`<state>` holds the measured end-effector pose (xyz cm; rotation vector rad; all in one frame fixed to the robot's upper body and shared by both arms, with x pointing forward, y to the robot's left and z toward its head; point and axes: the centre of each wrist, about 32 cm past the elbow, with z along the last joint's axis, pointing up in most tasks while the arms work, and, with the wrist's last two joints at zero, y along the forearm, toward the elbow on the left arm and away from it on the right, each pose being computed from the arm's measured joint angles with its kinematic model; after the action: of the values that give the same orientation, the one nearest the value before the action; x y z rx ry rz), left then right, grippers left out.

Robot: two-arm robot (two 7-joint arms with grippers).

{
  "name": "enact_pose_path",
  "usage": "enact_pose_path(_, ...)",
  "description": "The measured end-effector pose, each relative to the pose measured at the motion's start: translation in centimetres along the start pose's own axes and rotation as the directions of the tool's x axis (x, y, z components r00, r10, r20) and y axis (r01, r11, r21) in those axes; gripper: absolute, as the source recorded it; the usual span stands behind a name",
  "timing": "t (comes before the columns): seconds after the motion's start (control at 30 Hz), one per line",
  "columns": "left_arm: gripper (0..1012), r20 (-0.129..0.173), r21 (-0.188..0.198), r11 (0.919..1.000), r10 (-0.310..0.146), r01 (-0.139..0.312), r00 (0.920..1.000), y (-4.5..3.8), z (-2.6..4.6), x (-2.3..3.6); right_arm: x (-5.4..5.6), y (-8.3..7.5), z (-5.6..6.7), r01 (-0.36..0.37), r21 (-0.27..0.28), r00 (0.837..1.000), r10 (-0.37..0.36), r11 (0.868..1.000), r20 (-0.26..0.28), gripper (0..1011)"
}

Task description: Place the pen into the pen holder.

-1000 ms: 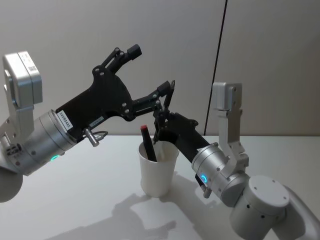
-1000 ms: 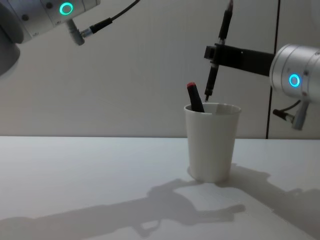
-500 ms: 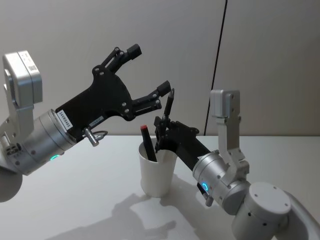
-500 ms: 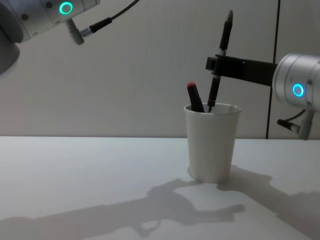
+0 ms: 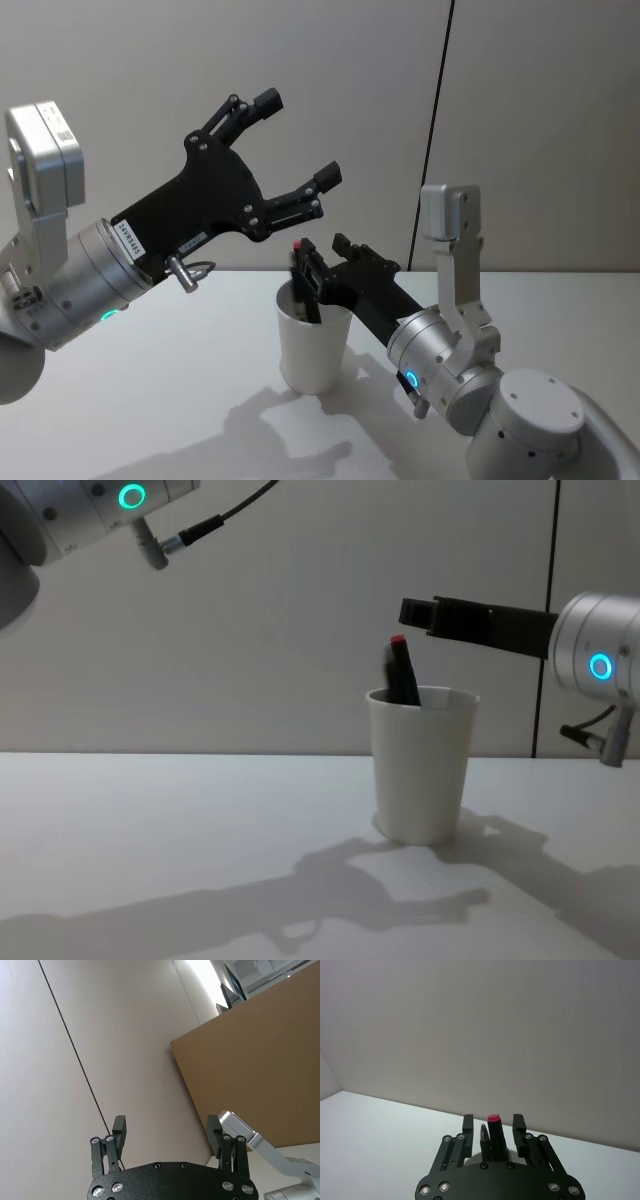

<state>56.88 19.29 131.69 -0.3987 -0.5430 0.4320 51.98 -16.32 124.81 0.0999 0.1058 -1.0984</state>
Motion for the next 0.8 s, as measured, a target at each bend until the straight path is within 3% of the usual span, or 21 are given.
enact_pose_path(0.6,1003,0.0,0.0,1.0,0.0,0.0,1.0,0.0,0.0,0.0,0.0,-0.4,0.5,-0.003,0.017,1.0,0.003,1.0,0.003,990)
enact_pose_path(0.8,1003,0.0,0.0,1.0,0.0,0.0,1.0,0.0,-0.01,0.0,0.2,-1.2,2.0,-0.017,0.072,1.0,0.016,0.997,0.003,1001)
